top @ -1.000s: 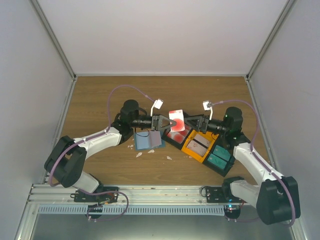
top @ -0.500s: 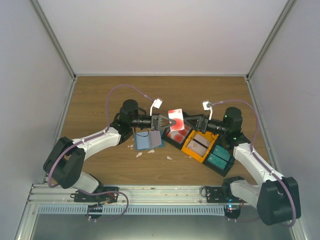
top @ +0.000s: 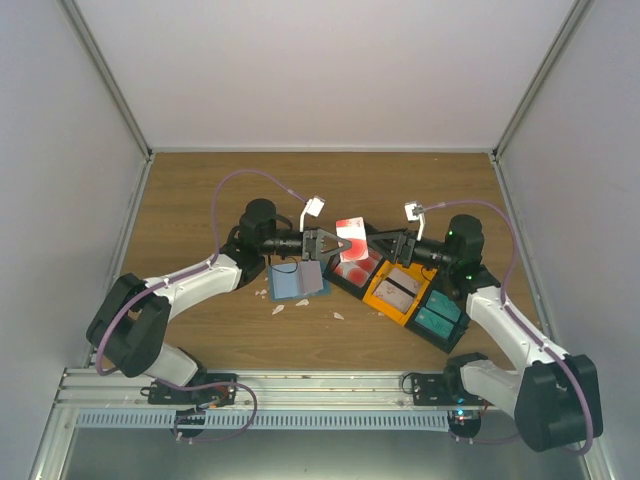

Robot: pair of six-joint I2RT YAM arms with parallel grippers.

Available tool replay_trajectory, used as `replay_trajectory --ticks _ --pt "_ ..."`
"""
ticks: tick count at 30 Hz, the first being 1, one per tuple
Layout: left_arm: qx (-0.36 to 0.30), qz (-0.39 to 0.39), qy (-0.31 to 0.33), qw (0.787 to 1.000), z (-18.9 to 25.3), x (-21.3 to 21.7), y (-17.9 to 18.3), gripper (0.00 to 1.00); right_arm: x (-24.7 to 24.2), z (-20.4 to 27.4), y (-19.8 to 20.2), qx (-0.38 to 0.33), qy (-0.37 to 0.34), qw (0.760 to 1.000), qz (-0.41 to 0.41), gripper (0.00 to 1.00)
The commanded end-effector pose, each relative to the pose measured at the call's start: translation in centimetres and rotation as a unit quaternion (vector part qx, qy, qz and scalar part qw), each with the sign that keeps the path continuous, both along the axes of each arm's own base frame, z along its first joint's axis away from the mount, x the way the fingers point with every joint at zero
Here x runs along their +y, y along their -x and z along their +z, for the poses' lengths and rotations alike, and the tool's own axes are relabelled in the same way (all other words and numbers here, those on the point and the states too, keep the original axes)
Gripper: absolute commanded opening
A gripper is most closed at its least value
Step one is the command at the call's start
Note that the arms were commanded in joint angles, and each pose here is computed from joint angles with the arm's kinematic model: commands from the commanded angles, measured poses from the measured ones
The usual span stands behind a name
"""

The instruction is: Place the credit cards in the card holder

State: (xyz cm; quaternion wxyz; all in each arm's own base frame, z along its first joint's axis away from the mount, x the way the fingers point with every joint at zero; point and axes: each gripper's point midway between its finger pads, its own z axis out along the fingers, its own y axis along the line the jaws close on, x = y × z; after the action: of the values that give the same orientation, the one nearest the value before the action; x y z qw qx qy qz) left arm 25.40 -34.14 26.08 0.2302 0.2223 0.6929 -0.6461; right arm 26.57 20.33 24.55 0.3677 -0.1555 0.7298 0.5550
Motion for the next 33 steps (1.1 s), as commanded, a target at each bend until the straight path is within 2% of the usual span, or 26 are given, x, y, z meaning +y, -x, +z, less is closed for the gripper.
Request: replay_trajectory --ticks 1,5,9,23,29,33 --pt "-0.024 0.010 0.010 1.000 1.1 0.0 -0.6 0.00 0.8 1.5 0.8 -0.028 -0.009 0.999 0.030 0.44" --pt "-0.019 0.041 0.000 0.999 0.6 0.4 -1.4 0.00 0.1 1.6 -0.1 -0.035 0.006 0.999 -0.014 0.50" --pt "-0.017 0.036 -0.002 0.999 0.6 0.4 -1.4 0.00 0.2 1.7 0.1 -0.035 0.004 0.999 -0.008 0.53" --pt "-0.010 0.051 -0.006 0.999 0.3 0.7 -1.9 0.00 -0.3 2.1 -0.5 -0.043 0.005 0.998 -0.038 0.46" --pt "-0.015 0.024 0.008 1.000 0.8 0.5 -1.2 0.00 0.4 1.8 -0.1 -0.034 0.002 0.999 -0.003 0.49" --pt "-0.017 0.010 0.013 1.000 1.0 0.3 -0.8 0.00 0.9 1.0 -0.1 -0.021 0.006 1.000 0.012 0.45"
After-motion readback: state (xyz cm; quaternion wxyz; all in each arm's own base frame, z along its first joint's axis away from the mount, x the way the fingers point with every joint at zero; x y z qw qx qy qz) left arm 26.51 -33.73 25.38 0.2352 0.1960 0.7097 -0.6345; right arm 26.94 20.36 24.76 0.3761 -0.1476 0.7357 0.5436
